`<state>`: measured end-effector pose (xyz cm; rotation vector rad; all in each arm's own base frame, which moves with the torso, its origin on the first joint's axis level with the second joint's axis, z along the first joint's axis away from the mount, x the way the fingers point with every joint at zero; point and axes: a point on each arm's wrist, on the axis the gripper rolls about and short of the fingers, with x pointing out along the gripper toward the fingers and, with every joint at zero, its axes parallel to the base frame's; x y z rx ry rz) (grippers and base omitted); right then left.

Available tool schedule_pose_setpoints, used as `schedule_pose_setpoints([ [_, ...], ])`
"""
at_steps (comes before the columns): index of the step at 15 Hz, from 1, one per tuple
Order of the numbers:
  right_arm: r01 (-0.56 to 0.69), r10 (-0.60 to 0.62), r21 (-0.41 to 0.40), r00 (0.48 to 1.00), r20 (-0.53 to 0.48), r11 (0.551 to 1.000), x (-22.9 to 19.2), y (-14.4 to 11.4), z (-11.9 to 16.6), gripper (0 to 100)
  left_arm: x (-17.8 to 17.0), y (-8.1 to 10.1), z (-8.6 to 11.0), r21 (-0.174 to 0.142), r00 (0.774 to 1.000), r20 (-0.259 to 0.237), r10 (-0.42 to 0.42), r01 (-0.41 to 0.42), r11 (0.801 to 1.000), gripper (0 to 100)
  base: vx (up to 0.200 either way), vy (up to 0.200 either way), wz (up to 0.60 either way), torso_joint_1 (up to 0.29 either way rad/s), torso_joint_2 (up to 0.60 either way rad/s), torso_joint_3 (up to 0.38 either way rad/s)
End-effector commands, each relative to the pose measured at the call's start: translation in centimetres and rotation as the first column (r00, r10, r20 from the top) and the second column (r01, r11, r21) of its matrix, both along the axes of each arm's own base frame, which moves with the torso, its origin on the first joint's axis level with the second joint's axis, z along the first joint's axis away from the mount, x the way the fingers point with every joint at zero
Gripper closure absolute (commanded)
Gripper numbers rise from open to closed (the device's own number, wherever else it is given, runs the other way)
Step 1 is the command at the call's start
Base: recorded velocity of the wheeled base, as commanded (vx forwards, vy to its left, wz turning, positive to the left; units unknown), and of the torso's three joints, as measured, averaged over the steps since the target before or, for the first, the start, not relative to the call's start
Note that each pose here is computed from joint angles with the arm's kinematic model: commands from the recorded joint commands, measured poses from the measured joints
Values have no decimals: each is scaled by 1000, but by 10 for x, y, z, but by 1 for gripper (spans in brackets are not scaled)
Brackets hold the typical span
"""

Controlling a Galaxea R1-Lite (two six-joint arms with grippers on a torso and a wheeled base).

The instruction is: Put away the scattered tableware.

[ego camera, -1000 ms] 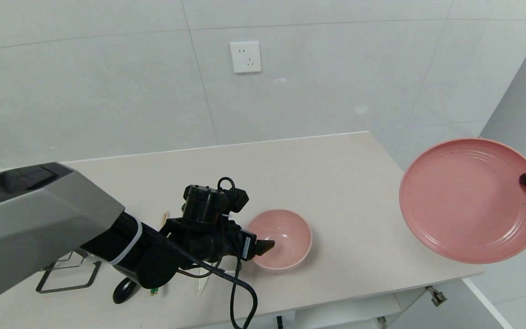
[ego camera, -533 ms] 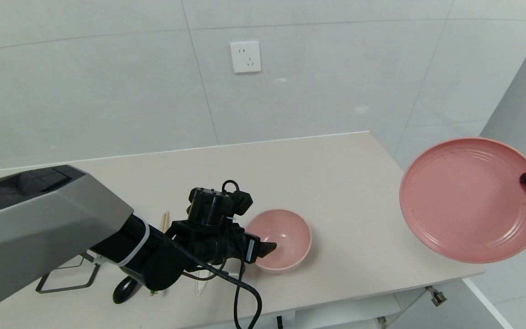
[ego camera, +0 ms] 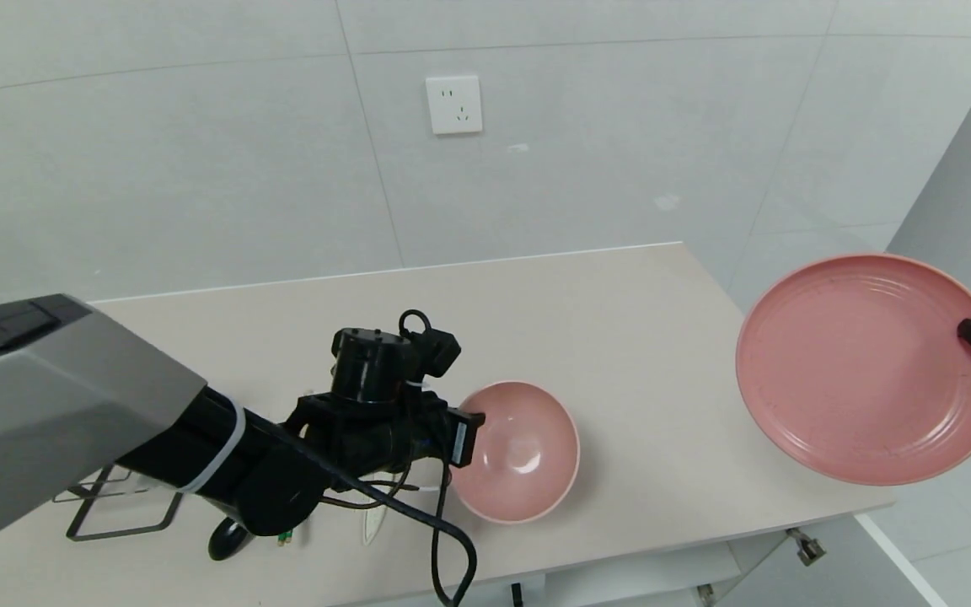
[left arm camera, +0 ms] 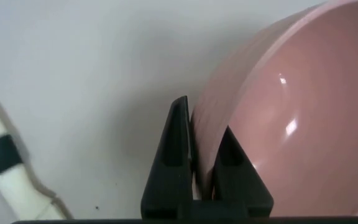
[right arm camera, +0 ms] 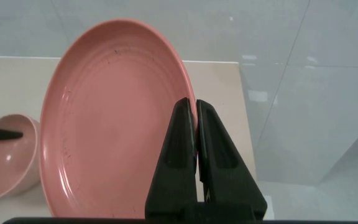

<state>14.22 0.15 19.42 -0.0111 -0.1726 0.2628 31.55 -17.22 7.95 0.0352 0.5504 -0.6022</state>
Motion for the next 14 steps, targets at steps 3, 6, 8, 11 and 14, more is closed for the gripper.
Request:
schedule_pose_setpoints([
  [3,1,-1,0,1000,4,1000,-1,0,1,100,-21,11,53,-71,990,138,-2,12,997,100,0,0,0,0,0,0],
  [6,1,-1,0,1000,10,1000,-1,0,2,100,-45,23,68,-94,986,164,-21,37,995,100,0,0,0,0,0,0],
  [8,0,0,6,1000,27,1000,-1,0,6,100,-62,32,73,-110,980,200,-24,47,993,100,0,0,0,0,0,0],
  [11,-1,1,0,996,86,1000,-2,0,16,100,-80,42,80,-150,966,256,-20,60,987,100,0,0,0,0,0,0],
  [14,-38,38,-7,995,89,999,-1,5,15,100,-90,47,97,-263,922,384,-51,162,951,100,0,0,0,0,0,0],
])
